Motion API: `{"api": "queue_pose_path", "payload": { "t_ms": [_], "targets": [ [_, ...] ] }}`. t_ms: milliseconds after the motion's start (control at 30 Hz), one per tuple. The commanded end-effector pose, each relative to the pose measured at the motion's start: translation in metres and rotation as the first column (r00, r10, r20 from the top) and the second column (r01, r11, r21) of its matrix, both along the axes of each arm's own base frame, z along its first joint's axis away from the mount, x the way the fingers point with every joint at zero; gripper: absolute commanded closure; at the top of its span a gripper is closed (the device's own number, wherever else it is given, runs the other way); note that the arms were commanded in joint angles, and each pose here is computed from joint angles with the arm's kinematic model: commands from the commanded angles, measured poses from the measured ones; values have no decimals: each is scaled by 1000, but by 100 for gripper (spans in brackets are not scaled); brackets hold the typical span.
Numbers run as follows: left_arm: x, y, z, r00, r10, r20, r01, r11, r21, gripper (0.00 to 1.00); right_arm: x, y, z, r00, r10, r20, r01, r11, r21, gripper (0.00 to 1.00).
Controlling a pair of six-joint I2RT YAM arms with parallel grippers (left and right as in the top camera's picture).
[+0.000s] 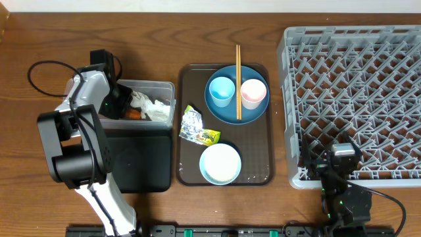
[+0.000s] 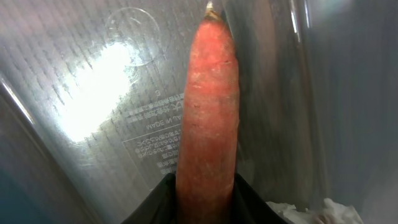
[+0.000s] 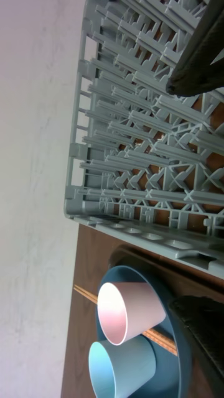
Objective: Sort waste into correct bins and load items into the dishwasher rack
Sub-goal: 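Lift the orange carrot out of the clear bin with the left gripper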
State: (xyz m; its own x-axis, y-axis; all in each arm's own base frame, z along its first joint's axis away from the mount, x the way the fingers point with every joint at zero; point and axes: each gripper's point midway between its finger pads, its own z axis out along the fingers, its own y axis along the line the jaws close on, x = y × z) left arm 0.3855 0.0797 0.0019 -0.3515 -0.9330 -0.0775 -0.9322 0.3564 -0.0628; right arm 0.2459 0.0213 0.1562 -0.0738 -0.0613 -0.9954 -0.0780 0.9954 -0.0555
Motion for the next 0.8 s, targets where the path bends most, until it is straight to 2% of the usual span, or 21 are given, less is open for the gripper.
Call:
{"api": "queue_pose_path", "payload": {
  "t_ms": [0,167,433,633,767],
  "targets": [
    [-1,4,1,1000,-2,-2,2,1000,15,75,0,-3,-1,1000,-12,-3,12,1000,-6,1],
    [9,4,14,999,-6,39,6,1000,13,76,0,-3,-1,1000,-13,-3,13,1000,-6,1],
    [27,7,89,976,-15,218,4,999,50,76,0,-3,-1,1000,-13,-3,13,1000,-6,1],
    [23,7,148,938,-22,347,-5,997,76,76,0,-3,-1,1000,-13,-3,13,1000,-6,1],
    [4,-1,181,921,-28,387,5,998,62,76,0,-3,-1,1000,-13,-3,13,1000,-6,1]
  ]
}}
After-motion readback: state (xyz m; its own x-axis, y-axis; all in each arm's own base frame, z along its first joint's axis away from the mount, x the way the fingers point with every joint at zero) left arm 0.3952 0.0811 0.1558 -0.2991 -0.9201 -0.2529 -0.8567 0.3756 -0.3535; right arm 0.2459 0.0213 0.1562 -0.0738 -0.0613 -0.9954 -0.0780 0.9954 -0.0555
